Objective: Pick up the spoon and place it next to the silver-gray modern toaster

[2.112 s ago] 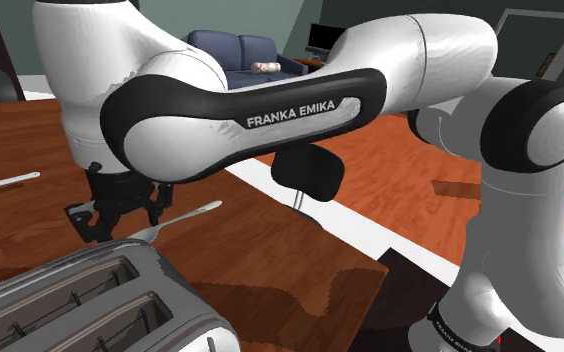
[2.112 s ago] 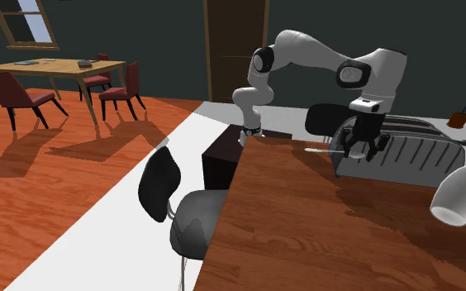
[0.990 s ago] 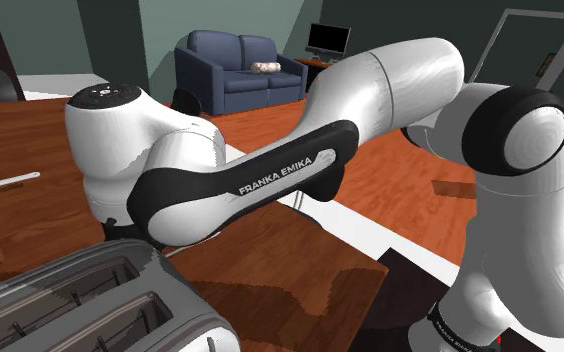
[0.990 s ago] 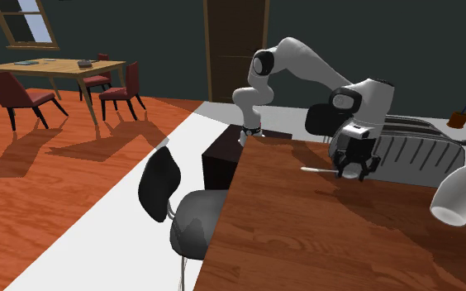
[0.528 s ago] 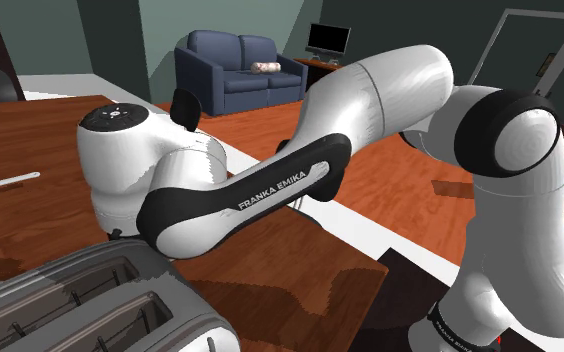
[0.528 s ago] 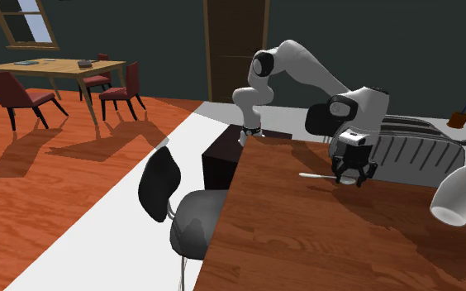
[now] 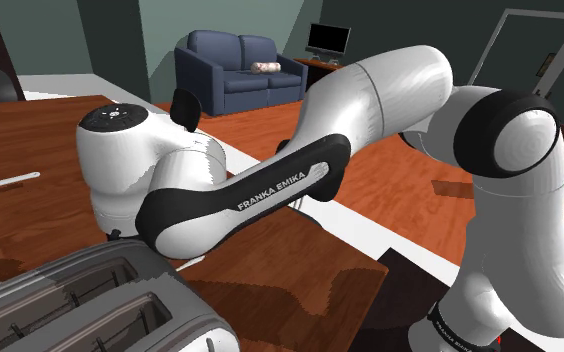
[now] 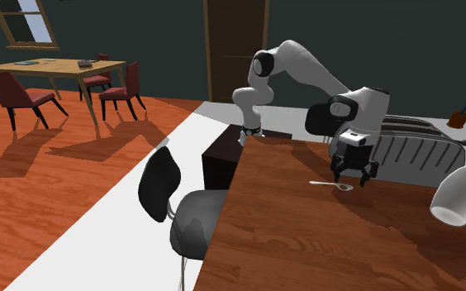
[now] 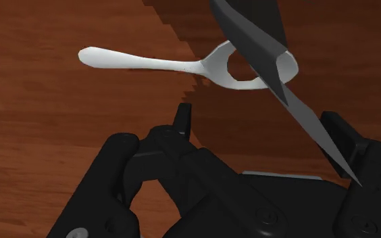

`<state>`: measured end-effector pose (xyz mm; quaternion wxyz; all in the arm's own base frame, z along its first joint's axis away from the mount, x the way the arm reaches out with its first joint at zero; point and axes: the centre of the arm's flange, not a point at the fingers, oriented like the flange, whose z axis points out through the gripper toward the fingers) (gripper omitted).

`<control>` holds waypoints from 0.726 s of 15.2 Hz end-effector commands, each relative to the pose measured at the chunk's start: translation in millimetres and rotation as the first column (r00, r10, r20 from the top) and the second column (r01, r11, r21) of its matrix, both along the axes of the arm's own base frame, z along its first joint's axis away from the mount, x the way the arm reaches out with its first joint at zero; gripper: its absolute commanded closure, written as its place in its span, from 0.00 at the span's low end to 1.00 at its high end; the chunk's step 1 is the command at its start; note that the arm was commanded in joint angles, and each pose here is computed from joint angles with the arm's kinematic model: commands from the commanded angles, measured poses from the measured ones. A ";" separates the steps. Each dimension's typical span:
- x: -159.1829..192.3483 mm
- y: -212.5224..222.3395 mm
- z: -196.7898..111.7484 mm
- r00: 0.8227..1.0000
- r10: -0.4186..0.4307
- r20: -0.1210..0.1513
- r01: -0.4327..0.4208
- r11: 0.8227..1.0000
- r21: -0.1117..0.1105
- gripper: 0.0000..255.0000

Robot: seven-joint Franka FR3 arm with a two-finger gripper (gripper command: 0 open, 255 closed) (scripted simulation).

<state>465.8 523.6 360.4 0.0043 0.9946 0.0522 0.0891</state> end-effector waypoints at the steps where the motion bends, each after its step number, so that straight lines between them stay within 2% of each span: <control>1: -3.0 -1.1 -15.4 1.000 0.006 -0.020 -0.006 1.000 -0.020 0.00; 4: -6.6 3.2 -15.3 1.000 0.005 -0.020 -0.006 1.000 -0.020 0.00; 8: -14.5 4.2 34.0 1.000 0.005 -0.020 -0.006 1.000 -0.020 0.00; 11: -14.5 4.2 34.0 1.000 0.005 -0.020 -0.006 1.000 -0.020 0.00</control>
